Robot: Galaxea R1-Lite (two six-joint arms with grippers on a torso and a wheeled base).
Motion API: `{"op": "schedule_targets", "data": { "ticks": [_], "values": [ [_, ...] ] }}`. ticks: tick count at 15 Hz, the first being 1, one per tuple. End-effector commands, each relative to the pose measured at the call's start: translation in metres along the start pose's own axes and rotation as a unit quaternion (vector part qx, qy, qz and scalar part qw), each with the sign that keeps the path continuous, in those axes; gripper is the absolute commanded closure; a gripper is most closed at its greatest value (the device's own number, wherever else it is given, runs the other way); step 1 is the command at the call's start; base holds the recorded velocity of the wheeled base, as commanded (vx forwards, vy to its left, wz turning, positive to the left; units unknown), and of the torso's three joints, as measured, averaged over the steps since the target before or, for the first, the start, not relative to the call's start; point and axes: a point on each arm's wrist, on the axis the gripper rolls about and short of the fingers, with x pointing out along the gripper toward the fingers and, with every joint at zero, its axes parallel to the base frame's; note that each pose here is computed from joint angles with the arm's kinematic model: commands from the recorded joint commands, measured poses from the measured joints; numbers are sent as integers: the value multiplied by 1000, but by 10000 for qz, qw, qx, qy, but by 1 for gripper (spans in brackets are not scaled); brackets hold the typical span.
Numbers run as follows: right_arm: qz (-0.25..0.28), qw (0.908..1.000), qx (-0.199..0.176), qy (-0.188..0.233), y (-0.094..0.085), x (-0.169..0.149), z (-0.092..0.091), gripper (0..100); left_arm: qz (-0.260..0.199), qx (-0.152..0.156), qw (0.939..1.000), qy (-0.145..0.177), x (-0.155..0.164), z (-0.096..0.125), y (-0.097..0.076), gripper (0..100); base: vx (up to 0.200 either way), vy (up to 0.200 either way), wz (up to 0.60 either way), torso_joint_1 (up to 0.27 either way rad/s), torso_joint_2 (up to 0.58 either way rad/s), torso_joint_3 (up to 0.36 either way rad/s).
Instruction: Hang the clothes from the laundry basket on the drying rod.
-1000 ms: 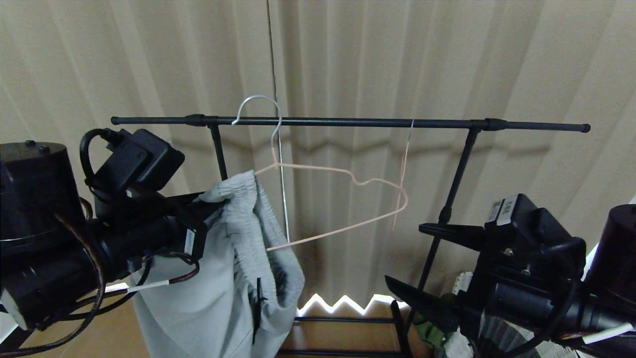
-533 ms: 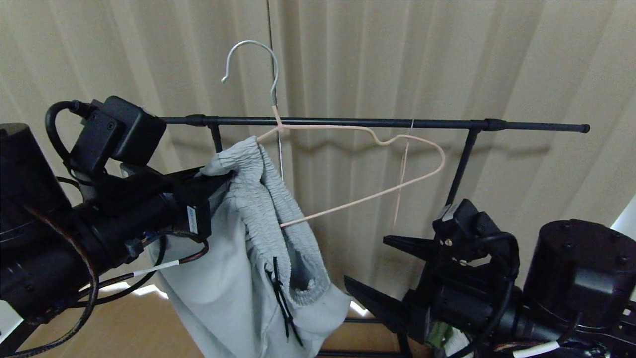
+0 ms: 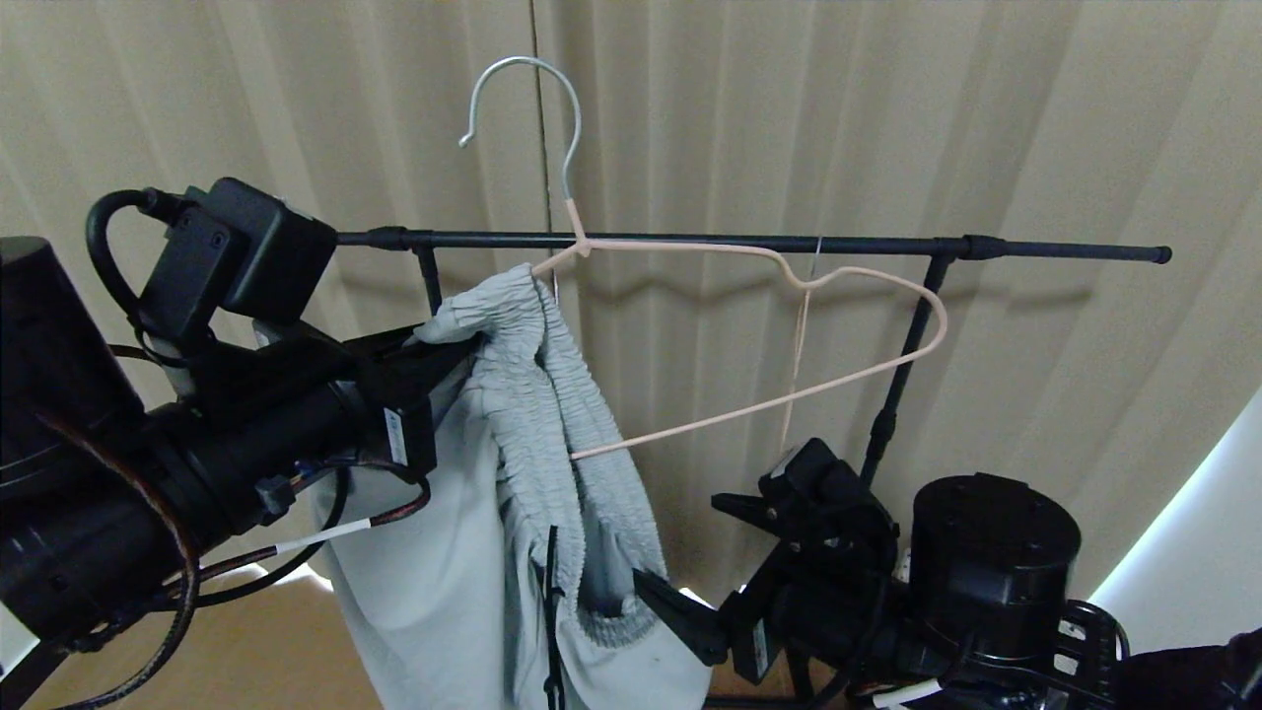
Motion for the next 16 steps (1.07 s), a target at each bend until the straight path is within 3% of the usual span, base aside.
{"op": "schedule_targets", "data": {
  "ticks": [1,3,4,7,10,11,12,13,16],
  "values": [
    [-56,9999,-5,141,0,8,-8,0,-56,-94,9999,-33,-1,2,-2,100,0,0,0,0,0,0],
    [-73,9998,-6,162,0,12,-9,0,-82,-256,9995,-139,-2,4,-4,100,0,0,0,0,0,0],
    [-81,9998,-6,162,0,13,-9,100,-71,-261,9995,-191,-1,5,-4,100,0,0,0,0,0,0],
    [-117,9998,-1,136,-1,9,-8,100,-32,-222,9996,-191,-1,4,-2,100,0,0,0,0,0,0],
    [-467,9989,52,-10,-14,-1,0,100,14,-108,9999,-104,-2,-1,0,100,0,0,0,0,0,0],
    [-589,9982,78,-71,-21,-4,3,100,85,1,9999,-65,-2,-3,3,100,0,0,0,0,0,0],
    [-815,9963,128,-259,-35,-12,12,100,336,406,9986,108,-3,-12,14,100,0,0,0,0,0,0],
    [-951,9947,162,-344,-42,-16,17,100,420,606,9971,204,-5,-17,17,100,0,0,0,0,0,0],
    [-1362,9887,243,-581,-65,-25,27,100,564,932,9936,299,-10,-26,23,100,0,0,0,0,0,0]
  ]
}}
